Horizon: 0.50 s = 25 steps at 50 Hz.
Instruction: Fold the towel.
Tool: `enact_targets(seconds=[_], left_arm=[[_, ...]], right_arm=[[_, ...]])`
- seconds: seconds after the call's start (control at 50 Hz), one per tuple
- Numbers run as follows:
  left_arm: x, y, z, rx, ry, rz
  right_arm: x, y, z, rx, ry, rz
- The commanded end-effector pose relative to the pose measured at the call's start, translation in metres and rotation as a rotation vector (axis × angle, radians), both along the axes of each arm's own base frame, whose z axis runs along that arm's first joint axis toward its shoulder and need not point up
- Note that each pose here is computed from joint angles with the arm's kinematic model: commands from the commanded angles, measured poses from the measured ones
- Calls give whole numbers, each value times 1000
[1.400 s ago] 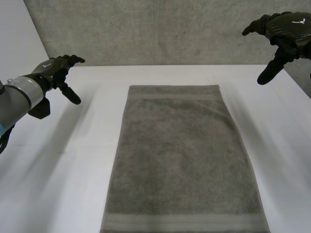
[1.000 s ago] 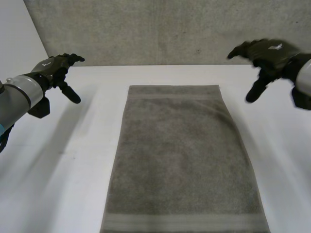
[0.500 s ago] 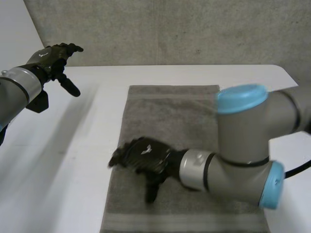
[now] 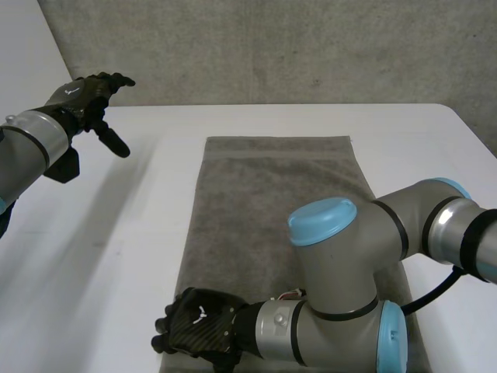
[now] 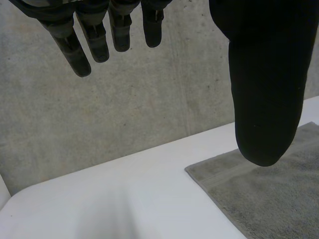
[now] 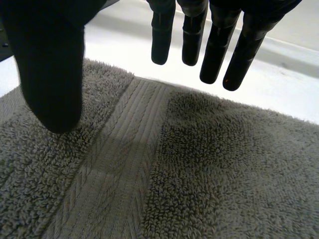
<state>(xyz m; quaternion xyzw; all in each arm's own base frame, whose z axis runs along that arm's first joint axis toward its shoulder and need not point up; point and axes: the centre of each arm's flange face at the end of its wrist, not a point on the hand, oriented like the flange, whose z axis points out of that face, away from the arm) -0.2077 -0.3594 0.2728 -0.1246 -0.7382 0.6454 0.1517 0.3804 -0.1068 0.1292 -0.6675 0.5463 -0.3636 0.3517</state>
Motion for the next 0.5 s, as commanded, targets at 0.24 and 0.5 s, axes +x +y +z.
enact_targets(seconds=[0.24,0.5], left_arm=[[-4,2,-2,7,-1,-10],[-13,12,-5,19,-3,-38]], right_arm=[[5,6,1,-47,-15,31],[-36,-58,59,-126,-65,-212]])
